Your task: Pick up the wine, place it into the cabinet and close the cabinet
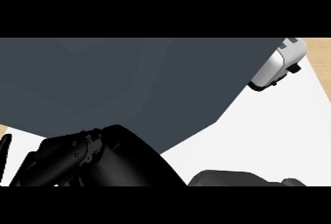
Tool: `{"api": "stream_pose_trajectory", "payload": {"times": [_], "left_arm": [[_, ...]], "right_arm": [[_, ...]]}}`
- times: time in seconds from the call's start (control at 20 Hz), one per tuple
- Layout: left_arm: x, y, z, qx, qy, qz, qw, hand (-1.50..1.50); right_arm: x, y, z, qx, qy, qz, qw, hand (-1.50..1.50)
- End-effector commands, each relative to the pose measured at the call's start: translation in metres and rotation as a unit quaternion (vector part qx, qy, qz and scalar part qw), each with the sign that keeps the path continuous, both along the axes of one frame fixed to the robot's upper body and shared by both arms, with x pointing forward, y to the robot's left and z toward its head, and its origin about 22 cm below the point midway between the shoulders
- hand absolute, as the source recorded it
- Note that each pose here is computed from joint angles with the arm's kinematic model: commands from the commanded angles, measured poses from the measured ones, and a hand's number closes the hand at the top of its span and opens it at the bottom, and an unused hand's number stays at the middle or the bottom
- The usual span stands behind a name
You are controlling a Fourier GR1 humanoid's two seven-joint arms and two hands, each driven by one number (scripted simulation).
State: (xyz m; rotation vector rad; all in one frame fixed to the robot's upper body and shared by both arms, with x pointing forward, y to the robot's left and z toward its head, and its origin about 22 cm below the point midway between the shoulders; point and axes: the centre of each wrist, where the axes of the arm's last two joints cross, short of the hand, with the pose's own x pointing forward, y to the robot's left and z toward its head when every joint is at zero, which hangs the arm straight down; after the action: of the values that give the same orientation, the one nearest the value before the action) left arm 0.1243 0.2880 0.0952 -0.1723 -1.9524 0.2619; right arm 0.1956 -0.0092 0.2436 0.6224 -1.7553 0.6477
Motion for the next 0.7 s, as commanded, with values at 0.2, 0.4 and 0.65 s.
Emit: {"api": "stream_pose_trajectory", "payload": {"times": [0.2, 0.4, 0.65], "left_arm": [[-0.003, -0.005, 0.002, -0.005, 0.002, 0.004, 1.0000, -1.50], [0.006, -0.012, -0.008, 0.002, -0.001, 0.017, 0.9999, -1.50], [0.015, 0.002, 0.004, -0.001, -0.007, 0.006, 1.0000, -1.50]], "right_arm": [[0.063, 0.028, 0.030, -0.033, -0.073, -0.064, 0.995, 1.50], [0.093, 0.035, 0.028, -0.040, -0.074, -0.095, 0.992, 1.50], [0.132, 0.036, 0.013, -0.046, -0.049, -0.111, 0.992, 1.50]]}}
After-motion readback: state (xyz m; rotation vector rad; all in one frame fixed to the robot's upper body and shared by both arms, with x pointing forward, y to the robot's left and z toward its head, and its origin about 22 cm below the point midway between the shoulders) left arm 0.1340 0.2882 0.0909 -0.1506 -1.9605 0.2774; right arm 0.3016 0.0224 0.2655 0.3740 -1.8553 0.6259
